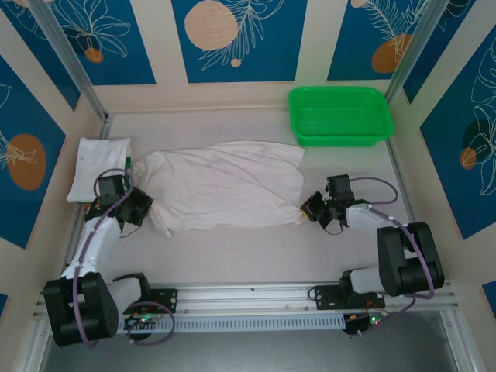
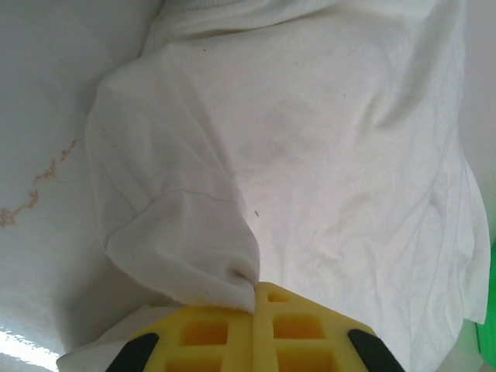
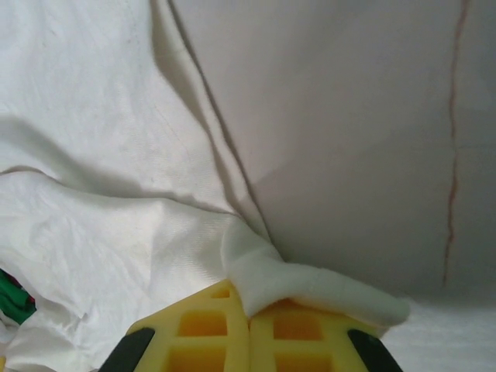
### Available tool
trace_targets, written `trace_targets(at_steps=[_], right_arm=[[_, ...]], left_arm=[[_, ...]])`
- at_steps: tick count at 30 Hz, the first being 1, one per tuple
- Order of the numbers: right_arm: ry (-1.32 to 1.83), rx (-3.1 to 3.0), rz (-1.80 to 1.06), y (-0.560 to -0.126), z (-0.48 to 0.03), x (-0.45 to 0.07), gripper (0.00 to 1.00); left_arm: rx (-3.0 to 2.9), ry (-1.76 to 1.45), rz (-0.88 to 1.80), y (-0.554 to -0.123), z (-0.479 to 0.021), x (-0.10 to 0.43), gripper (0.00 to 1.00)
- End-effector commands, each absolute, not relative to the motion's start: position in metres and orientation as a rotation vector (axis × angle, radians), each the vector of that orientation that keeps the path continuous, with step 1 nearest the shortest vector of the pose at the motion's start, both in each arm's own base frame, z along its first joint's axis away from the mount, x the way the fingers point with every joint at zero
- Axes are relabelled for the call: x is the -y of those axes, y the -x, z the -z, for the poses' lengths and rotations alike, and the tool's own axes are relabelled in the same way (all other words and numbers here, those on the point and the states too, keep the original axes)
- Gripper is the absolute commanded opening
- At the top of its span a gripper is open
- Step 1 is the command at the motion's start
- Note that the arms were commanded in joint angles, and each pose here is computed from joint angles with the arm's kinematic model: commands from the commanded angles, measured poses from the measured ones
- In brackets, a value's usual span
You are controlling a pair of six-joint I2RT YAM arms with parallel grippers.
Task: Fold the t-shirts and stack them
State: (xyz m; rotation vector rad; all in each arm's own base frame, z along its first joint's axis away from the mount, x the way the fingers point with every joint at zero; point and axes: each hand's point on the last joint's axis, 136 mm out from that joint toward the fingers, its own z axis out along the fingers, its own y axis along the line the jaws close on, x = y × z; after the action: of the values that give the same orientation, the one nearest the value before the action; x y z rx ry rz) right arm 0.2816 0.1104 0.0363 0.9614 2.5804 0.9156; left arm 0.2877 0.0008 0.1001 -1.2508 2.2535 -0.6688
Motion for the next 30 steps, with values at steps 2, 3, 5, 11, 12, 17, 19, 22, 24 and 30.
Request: trace_targets(at_steps=[2, 3, 5, 11, 12, 17, 19, 22, 24, 30], right_arm=[[-0.825, -2.448, -0.915, -0.303, -0.083, -0.106, 0.00], [-0.793, -2.419, -0.893, -0.306, -0.095, -0.102, 0.00], [-0.730, -2.368, -0.862, -0.310, -0.117, -0.097, 0.00], [-0.554, -2.227, -0.868, -0.319, -0.180, -0.095, 0.00], [-0.511, -2.217, -0.879, -0.321, -0.190, -0.098, 0.00], [-0.493, -2.302, -0.892, -0.314, -0.198, -0.110, 0.00], [-0.639, -2.399, -0.889, -0.293, -0.170, -0.113, 0.00], [-0.815, -2.504, -0.920, -0.255, -0.128, -0.126, 0.00], [-0.890, -2.586, -0.876, -0.230, -0.103, -0.131, 0.00], [-0.876, -2.738, -0.623, -0.194, -0.083, -0.111, 0.67]], left_arm=[[-2.210, 1.208, 0.690, -0.299, -0.122, -0.004, 0.00], [-2.203, 1.205, 0.690, -0.300, -0.126, -0.004, 0.00], [-2.190, 1.190, 0.690, -0.302, -0.134, -0.005, 0.00], [-2.185, 1.147, 0.646, -0.305, -0.150, -0.010, 0.00], [-2.182, 1.144, 0.644, -0.305, -0.152, -0.011, 0.00], [-2.178, 1.140, 0.637, -0.305, -0.157, -0.012, 0.00], [-2.181, 1.140, 0.619, -0.302, -0.157, -0.014, 0.00], [-2.179, 1.144, 0.574, -0.298, -0.157, -0.023, 0.00], [-2.181, 1.151, 0.563, -0.298, -0.158, -0.028, 0.00], [-2.184, 1.164, 0.566, -0.301, -0.158, -0.036, 0.00]])
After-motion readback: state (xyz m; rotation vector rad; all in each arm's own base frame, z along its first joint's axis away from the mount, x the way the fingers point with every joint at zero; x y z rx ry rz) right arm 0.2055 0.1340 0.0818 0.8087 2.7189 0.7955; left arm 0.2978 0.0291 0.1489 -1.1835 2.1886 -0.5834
